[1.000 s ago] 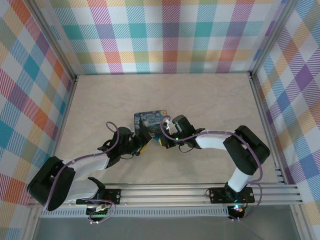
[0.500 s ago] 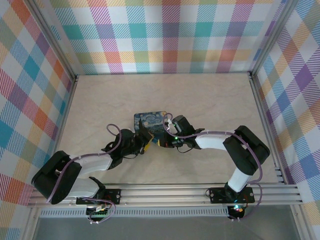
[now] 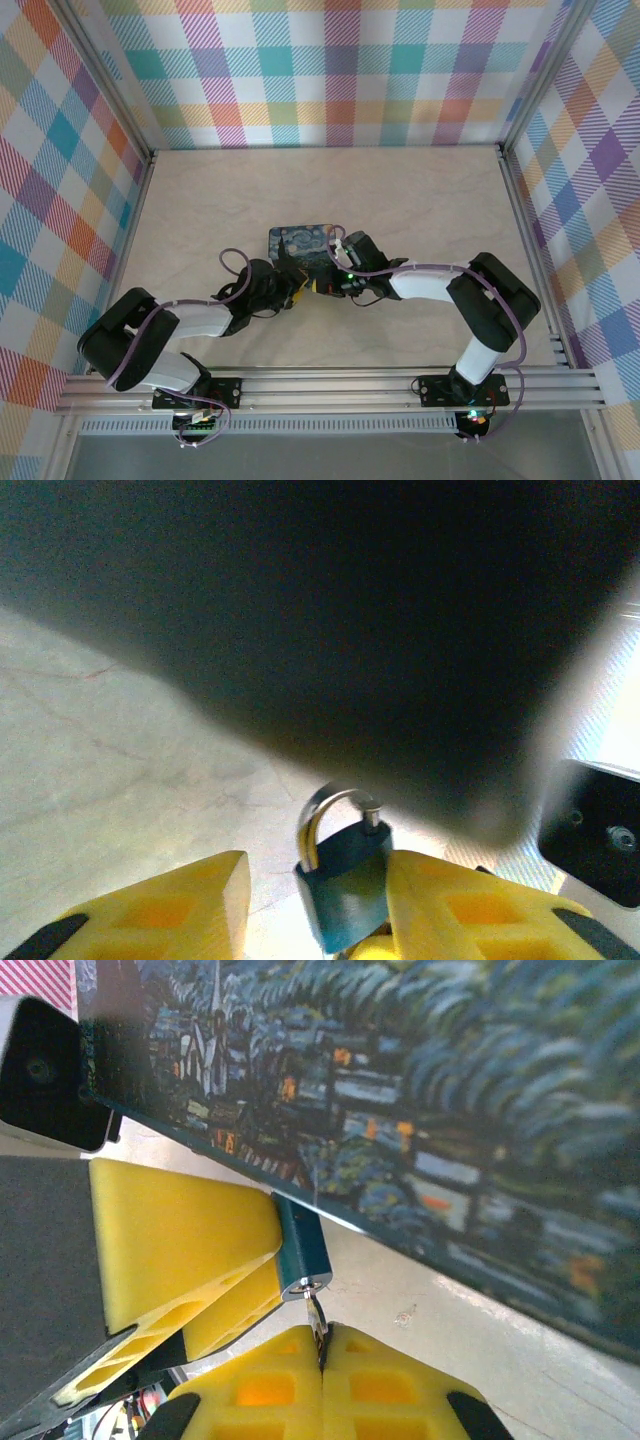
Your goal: Unlock the padlock with the key
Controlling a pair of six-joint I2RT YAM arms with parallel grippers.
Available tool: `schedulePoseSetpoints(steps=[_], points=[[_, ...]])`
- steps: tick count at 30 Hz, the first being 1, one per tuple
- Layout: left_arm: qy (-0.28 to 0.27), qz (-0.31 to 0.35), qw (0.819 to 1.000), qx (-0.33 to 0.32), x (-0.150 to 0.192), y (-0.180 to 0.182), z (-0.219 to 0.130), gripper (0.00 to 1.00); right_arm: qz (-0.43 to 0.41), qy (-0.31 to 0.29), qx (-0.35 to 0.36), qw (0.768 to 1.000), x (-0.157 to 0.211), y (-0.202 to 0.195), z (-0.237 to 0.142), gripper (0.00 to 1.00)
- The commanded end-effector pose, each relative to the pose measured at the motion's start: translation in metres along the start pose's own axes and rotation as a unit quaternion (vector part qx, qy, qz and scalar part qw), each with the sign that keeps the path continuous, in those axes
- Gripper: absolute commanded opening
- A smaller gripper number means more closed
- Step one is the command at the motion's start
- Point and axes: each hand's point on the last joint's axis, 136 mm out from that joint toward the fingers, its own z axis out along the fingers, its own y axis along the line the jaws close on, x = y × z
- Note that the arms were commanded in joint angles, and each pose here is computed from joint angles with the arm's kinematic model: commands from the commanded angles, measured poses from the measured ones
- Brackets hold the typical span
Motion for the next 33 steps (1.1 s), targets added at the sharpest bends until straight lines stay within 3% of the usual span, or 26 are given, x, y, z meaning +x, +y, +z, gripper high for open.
schedulePoseSetpoints(steps=[1, 10, 19, 24, 33], points=[[-0.004, 0.000, 1.000, 0.026, 0.002, -0.018, 0.004, 0.37, -0.014, -0.006, -0.048, 0.999, -0.006, 0.035, -0.006, 0.00], [-0.010, -0.009, 1.000, 0.024, 0.001, -0.017, 0.007, 0.28, 0.015, -0.010, -0.072, 0.997, -0.009, 0.045, -0.007, 0.03], [-0.007, -0.011, 1.000, 0.026, 0.002, -0.018, 0.009, 0.26, 0.039, -0.016, -0.097, 0.994, -0.015, 0.058, -0.010, 0.05], [-0.007, -0.014, 1.000, 0.024, 0.002, -0.017, 0.009, 0.18, 0.043, -0.017, -0.094, 0.994, -0.014, 0.056, -0.011, 0.08], [-0.013, -0.014, 1.000, 0.017, 0.000, -0.015, 0.006, 0.04, 0.017, -0.045, -0.031, 0.998, -0.011, 0.024, -0.026, 0.30]])
